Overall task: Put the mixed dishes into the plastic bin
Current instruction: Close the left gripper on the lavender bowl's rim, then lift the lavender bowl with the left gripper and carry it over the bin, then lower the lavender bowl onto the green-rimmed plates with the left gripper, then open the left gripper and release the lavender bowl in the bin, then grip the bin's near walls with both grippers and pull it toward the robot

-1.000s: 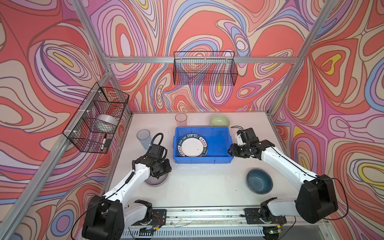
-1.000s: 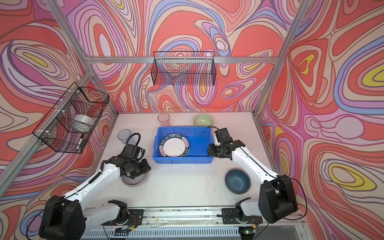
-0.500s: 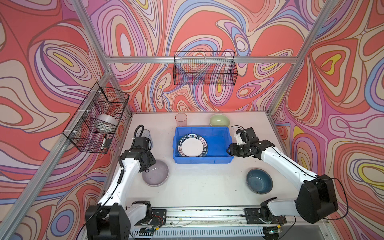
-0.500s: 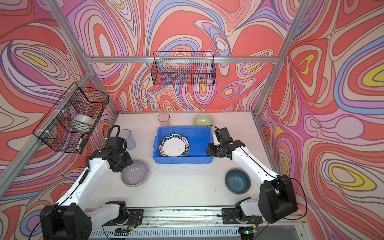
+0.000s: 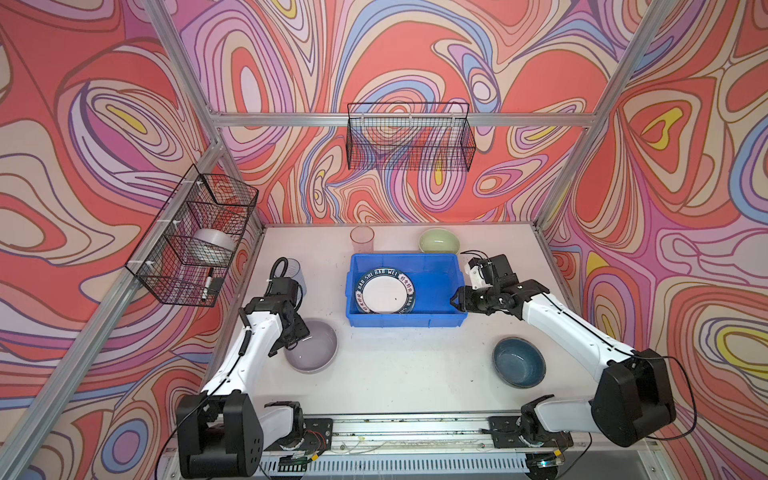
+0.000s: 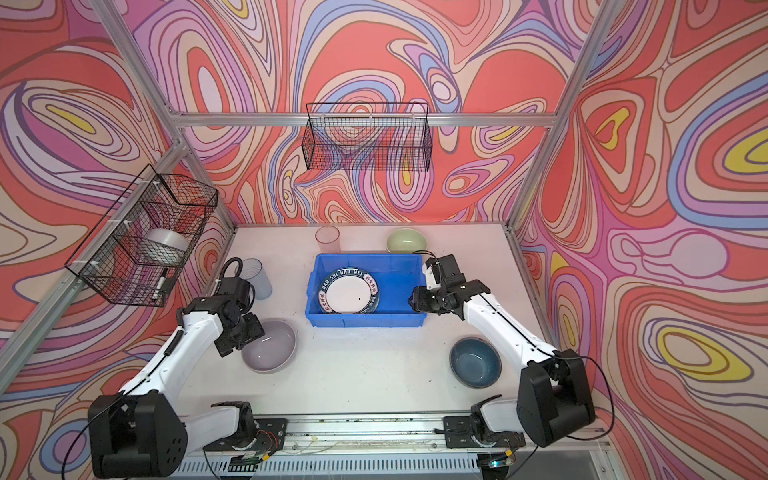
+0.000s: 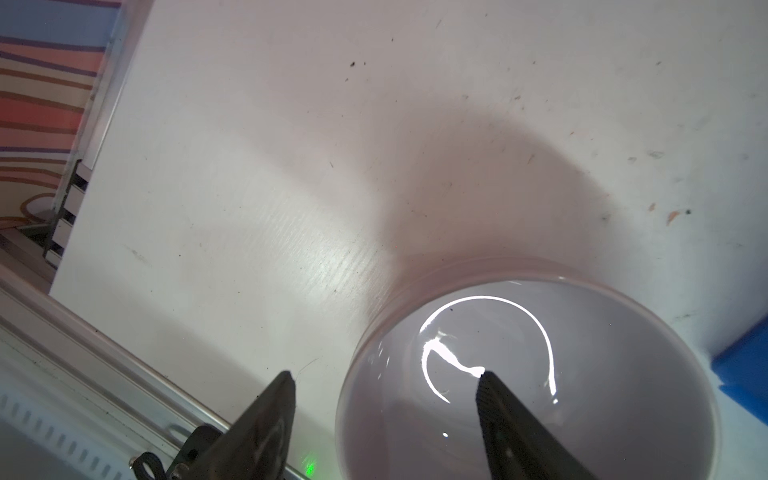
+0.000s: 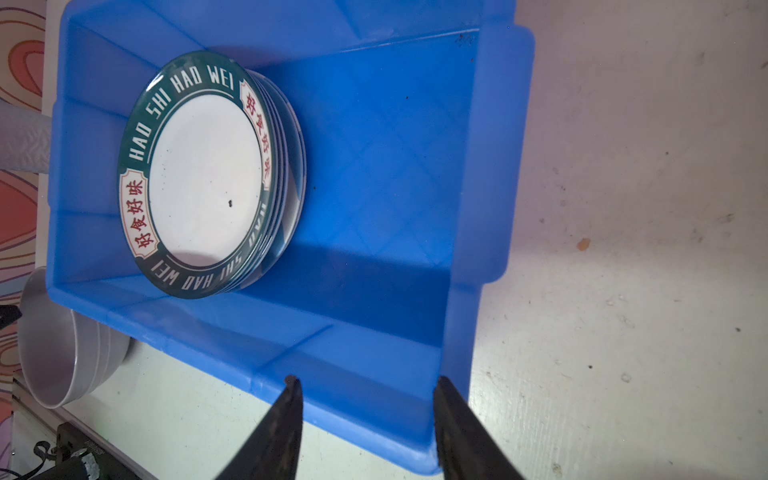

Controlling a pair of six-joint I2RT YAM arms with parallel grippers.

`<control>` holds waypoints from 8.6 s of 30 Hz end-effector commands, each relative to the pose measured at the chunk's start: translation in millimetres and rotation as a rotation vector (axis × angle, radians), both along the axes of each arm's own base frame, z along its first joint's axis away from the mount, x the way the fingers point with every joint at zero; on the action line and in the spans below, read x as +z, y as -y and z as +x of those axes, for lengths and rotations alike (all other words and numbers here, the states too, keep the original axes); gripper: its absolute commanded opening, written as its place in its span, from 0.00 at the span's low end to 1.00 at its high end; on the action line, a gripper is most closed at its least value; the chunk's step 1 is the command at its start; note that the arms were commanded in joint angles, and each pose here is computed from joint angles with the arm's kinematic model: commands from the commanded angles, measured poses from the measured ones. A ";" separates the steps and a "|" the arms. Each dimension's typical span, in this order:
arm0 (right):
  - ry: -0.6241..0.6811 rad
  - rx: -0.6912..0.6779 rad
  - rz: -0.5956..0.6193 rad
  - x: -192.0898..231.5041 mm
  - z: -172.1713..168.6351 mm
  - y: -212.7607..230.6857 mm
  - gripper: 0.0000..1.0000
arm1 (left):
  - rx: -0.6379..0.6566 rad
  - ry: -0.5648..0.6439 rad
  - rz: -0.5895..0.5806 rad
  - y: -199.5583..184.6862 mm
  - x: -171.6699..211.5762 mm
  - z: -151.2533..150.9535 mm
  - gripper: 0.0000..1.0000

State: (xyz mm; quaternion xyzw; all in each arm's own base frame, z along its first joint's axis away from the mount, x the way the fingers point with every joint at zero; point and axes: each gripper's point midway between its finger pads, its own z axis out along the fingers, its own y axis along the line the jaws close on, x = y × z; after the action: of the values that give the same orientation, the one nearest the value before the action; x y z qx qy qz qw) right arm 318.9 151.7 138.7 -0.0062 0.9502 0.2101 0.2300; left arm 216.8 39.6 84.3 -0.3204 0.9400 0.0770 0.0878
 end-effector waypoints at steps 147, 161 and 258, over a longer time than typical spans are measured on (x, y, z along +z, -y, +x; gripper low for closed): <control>0.082 -0.061 -0.153 30.5 -12.0 36.8 0.55 | -0.607 0.019 -0.220 211.2 24.7 195.9 0.05; 0.083 -0.063 -0.153 29.8 -11.8 37.4 0.55 | -0.626 -0.021 -0.230 210.7 18.4 186.5 0.12; -0.249 0.052 0.018 -44.9 -81.4 -18.6 0.12 | -0.373 -0.032 -0.273 124.2 -5.6 -23.9 0.06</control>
State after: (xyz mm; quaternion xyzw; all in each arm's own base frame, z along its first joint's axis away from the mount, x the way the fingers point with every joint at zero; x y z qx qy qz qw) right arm 259.6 159.4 96.1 -0.0082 0.9697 0.1956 0.1461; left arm 231.2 -101.1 94.7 -0.0903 0.9855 -0.0961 0.1067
